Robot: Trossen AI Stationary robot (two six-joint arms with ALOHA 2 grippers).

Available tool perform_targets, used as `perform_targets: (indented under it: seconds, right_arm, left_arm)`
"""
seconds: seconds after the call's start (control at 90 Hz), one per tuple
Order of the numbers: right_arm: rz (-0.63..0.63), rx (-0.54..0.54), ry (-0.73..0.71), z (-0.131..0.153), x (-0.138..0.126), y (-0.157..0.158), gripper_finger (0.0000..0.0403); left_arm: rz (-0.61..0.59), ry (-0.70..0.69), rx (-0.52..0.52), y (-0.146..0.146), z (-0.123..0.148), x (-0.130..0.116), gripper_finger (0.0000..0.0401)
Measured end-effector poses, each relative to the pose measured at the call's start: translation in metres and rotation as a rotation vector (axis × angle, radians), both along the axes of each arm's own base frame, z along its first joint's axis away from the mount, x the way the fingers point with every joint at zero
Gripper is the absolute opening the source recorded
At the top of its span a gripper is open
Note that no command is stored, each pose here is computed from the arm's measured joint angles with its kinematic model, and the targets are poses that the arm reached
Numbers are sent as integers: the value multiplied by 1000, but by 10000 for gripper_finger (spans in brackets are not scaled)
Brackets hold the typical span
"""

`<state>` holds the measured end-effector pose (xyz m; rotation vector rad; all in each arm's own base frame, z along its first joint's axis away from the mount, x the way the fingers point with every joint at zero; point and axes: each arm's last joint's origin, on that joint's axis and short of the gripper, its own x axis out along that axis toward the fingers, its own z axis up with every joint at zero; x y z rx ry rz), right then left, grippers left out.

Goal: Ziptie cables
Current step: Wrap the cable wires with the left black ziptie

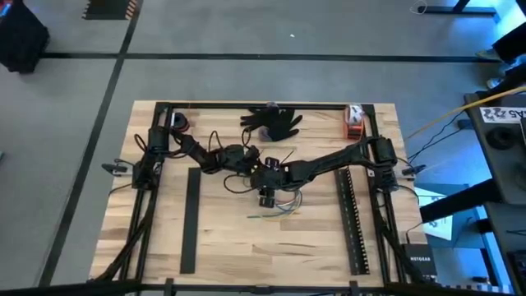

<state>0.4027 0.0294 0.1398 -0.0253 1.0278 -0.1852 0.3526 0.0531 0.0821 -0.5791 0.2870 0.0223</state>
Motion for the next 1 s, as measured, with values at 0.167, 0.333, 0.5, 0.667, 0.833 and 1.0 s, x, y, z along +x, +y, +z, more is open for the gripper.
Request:
perform_targets:
  seconds: [0.167,0.333,0.5,0.667,0.833,1.0]
  right_arm:
    - [-1,2,40,-7,-2,3,151]
    - [5,-18,72,-9,-5,7,141]
    - [35,-32,103,-10,-8,10,105]
    - [44,-88,102,-14,-7,10,84]
    - [63,-101,94,-18,-4,11,85]
    - [108,-129,97,-24,-2,15,85]
  left_arm:
    - [-1,3,16,0,0,0,0]
    - [-4,9,26,0,-1,0,0]
    - [-12,20,48,-2,-2,0,0]
    - [-15,23,64,-2,-2,0,0]
    - [-15,26,76,-2,-3,0,0]
    - [-24,40,101,-3,-4,-1,0]
